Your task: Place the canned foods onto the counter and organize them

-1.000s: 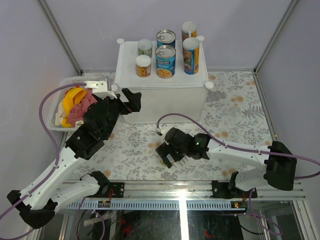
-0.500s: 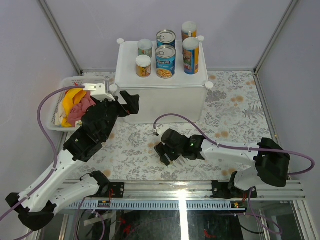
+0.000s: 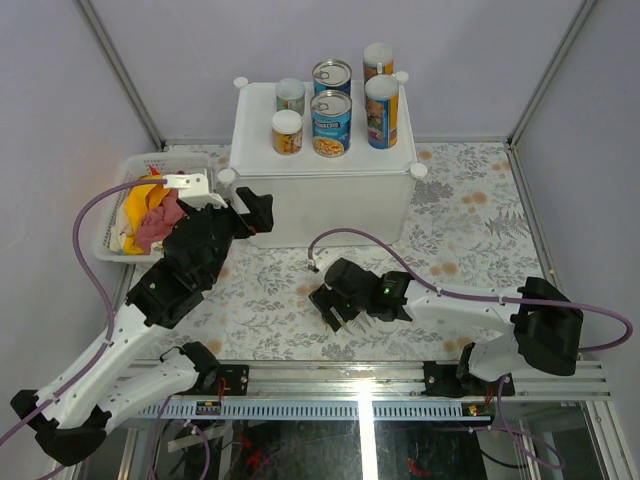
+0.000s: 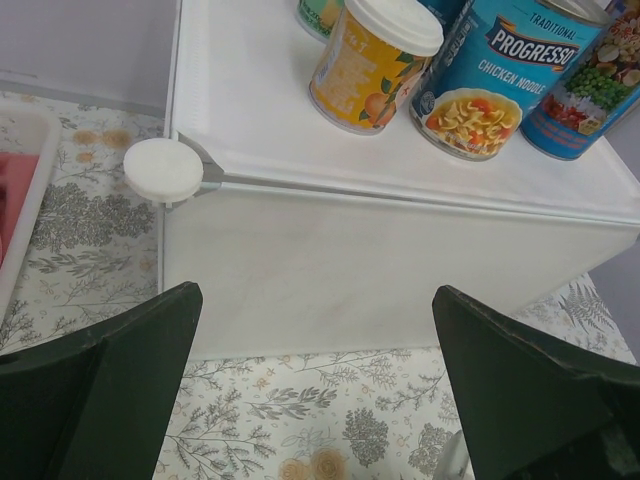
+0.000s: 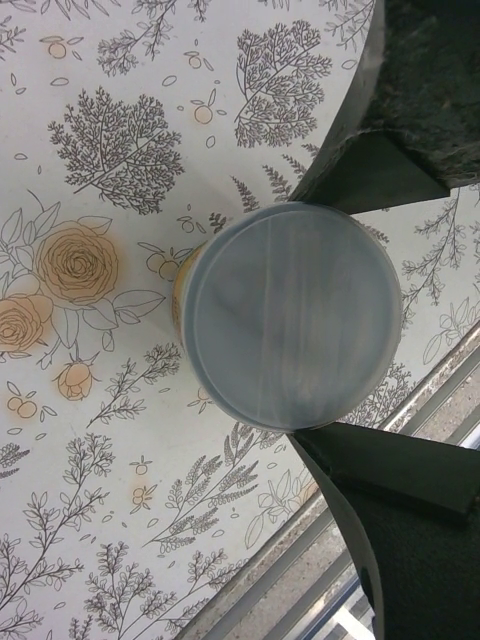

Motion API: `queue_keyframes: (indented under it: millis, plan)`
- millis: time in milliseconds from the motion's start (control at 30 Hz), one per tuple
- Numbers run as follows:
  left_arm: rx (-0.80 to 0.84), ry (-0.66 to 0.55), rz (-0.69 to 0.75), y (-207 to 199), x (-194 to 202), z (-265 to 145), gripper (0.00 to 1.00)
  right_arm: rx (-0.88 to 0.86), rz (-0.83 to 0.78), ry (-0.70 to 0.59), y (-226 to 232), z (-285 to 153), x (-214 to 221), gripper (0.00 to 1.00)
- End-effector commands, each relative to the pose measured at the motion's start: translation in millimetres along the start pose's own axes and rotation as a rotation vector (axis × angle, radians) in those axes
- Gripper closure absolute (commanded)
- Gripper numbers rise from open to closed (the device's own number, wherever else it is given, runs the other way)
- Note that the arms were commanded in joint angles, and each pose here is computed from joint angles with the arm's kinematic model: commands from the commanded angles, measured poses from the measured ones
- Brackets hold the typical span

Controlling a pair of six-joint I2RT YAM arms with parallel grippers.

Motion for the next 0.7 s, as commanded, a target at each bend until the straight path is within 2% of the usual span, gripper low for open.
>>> queue_keyframes:
  millis: [0, 333, 667]
  plan:
    - [-0.018, -0.048, -0.022, 1.2, -5.6, -1.9, 0.0, 0.023, -0.019, -0.169, -2.2, -25.1, -36.8, 1.0]
    - [-0.05, -0.074, -0.04, 4.5, -9.0, -4.4, 0.0, 0.018, -0.036, -0.243, -2.2, -50.0, -71.3, 1.0]
    - [-0.102, -0.132, -0.078, 3.6, -20.6, -3.4, 0.0, 0.047, -0.071, -0.382, -4.2, -99.4, -146.8, 1.0]
Point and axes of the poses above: each gripper's point midway between its finger pads, its own z axis out along the fingers, its own y axis along the line the jaws close on, x = y × z, the point moved 9 cm from there along -z, back along the fingers, and after that the axes turned 10 degrees about -z, right-handed, at the moved point
